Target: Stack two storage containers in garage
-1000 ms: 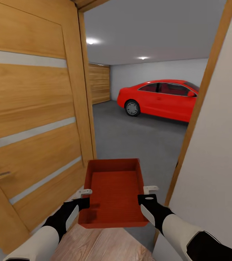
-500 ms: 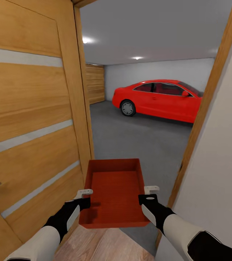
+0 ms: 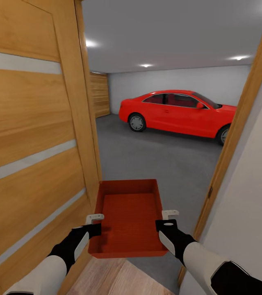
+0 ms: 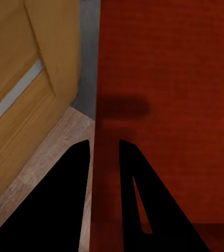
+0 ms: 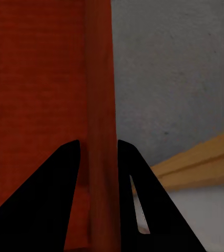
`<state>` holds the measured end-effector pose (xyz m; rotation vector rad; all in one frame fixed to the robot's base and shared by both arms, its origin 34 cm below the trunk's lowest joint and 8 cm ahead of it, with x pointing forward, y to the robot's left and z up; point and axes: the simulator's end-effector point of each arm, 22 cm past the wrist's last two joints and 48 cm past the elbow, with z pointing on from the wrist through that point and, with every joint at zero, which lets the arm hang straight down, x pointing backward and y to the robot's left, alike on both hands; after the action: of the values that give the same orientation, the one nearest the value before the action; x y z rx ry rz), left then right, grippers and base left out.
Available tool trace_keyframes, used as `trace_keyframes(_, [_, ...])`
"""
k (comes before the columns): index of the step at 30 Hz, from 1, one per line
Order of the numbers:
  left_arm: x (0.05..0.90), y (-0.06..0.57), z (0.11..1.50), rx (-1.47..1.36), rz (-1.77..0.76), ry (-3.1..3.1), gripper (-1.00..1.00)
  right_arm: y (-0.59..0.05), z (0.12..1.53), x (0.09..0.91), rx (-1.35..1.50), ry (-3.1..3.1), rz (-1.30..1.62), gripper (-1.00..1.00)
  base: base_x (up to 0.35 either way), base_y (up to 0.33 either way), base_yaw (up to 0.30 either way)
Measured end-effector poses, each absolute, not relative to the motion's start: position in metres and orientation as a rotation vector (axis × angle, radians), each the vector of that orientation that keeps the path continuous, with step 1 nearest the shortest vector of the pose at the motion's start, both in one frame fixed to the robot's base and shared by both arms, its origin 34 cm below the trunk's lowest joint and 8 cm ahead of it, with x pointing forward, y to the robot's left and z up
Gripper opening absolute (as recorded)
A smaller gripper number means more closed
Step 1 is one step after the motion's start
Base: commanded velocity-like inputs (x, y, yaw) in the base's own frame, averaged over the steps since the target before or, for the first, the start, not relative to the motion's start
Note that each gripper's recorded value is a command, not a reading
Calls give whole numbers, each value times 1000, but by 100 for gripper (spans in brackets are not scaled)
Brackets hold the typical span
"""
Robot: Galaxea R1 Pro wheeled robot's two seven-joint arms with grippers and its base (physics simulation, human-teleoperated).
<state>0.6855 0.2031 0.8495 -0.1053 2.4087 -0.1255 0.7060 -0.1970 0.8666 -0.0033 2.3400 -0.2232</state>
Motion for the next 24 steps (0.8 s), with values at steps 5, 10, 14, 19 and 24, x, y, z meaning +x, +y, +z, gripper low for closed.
trace_keyframes(5, [685,203,849,-105,-126,2409,-100,-197,867,706,-3,2340,-223,-100,96,7,-242])
trace_keyframes(10, [685,203,849,-105,-126,2409,-100,-197,867,706,-3,2340,-223,-100,94,1,-242])
trace_keyframes(14, [685,203,849,-105,-126,2409,-100,-197,867,706,-3,2340,-223,-100,94,0,-242])
trace_keyframes(19, [685,200,850,-107,-123,2409,-100,-200,866,707,-5,2340,-217,-100,102,26,-129])
trace_keyframes(24, [685,199,850,-108,-122,2409,-100,-201,866,707,-5,2340,-216,-100,173,159,-6])
